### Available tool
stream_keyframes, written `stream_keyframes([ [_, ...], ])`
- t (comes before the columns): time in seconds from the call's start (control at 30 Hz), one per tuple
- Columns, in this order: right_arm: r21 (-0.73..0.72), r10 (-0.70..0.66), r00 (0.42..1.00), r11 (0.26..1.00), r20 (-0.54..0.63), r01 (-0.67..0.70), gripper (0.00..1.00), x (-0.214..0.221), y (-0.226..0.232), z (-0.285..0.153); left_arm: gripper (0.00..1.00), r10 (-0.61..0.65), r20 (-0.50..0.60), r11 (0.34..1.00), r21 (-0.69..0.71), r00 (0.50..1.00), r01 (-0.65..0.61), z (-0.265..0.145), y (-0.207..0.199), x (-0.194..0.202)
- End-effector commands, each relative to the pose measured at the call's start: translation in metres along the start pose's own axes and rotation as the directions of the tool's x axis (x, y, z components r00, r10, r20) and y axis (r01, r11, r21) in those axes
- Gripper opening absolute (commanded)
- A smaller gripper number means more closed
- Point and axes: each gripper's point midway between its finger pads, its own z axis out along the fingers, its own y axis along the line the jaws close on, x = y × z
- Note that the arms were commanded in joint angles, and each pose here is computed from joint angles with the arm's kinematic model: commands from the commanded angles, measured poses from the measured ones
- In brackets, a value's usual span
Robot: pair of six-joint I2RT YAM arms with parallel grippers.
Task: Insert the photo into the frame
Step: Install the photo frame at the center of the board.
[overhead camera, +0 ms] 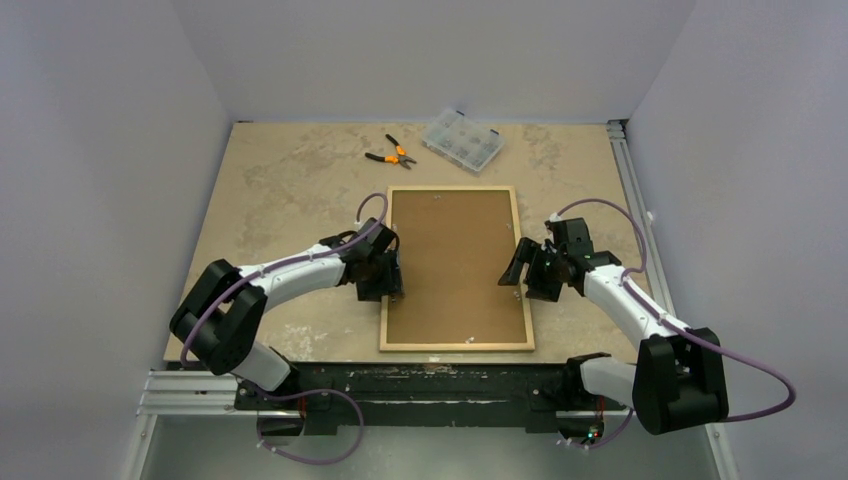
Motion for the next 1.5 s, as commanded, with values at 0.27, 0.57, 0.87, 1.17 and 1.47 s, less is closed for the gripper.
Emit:
stream_keyframes([
  [0.27, -0.008, 0.015, 0.997, 1.000, -0.078, -0.016, 0.74, 0.023, -0.006, 0.008, 0.37, 0.003, 0.029, 0.994, -0.105, 1.000, 0.000, 0.005, 0.015, -0.002],
  [0.57, -0.011, 0.011, 0.997, 1.000, -0.077, -0.012, 0.74, 0.022, -0.006, 0.007, 0.16, 0.038, 0.018, 0.985, -0.170, 0.999, -0.034, 0.007, 0.025, 0.000],
  [0.87, -0.010, 0.012, 0.997, 1.000, -0.081, -0.013, 0.74, 0.023, -0.006, 0.007, 0.00, 0.041, 0.029, 0.997, -0.072, 0.999, -0.039, -0.002, 0.005, -0.001],
  [1.17, -0.017, 0.013, 0.997, 1.000, -0.080, -0.014, 0.74, 0.023, -0.005, 0.007, 0.00, 0.065, 0.065, 0.998, -0.018, 0.996, -0.064, -0.015, -0.004, -0.007],
  [1.47, -0.034, 0.017, 0.997, 0.999, -0.080, -0.020, 0.74, 0.023, -0.002, 0.009, 0.73, 0.046, 0.075, 0.997, 0.058, 0.996, -0.050, -0.029, -0.019, -0.011],
])
